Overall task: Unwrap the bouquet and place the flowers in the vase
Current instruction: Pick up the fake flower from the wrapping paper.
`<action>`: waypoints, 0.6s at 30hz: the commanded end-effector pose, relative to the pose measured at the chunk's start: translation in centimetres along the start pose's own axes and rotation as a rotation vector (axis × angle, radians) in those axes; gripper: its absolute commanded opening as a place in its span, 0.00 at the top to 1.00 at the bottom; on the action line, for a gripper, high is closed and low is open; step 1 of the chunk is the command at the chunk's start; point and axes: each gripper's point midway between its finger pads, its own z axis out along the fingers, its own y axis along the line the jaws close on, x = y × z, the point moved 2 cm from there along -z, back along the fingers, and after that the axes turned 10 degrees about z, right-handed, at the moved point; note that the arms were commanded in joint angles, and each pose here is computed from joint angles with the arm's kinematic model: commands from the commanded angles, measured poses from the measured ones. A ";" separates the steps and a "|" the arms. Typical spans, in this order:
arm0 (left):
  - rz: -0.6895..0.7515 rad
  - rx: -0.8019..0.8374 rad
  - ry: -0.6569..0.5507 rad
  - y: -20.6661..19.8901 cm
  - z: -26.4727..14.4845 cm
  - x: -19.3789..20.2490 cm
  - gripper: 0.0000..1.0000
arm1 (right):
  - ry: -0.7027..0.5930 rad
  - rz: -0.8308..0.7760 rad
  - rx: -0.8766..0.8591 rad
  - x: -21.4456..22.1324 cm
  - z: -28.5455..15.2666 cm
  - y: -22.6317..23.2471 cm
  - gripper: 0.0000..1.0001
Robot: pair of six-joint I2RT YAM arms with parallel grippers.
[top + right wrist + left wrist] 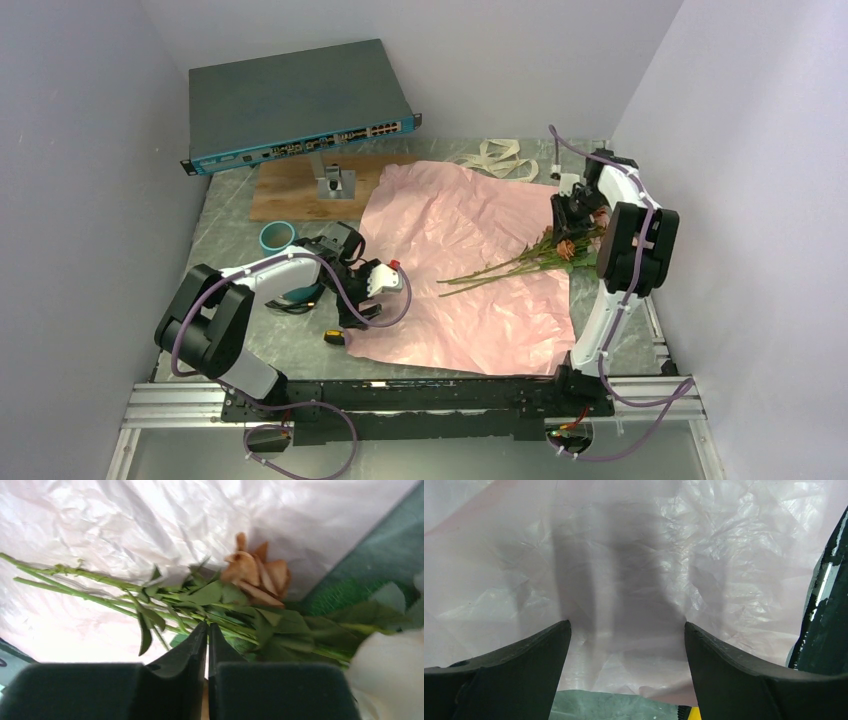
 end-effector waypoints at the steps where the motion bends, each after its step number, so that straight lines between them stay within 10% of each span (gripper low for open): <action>1: 0.012 0.024 -0.044 -0.5 -0.2 -0.9 0.10 | -0.093 -0.010 -0.103 -2.3 -1.8 3.4 1.00; 12: 0.013 0.018 -0.070 0.3 -0.7 -2.0 0.10 | -0.211 -0.100 -0.217 -3.2 -5.8 7.2 1.00; 16: 0.017 0.007 -0.078 0.7 -1.1 -2.6 0.09 | -0.171 -0.142 -0.061 -2.1 -6.1 3.8 0.45; 18: 0.018 0.005 -0.079 0.9 -1.1 -2.7 0.09 | -0.158 -0.106 0.026 -1.7 -6.2 1.5 0.38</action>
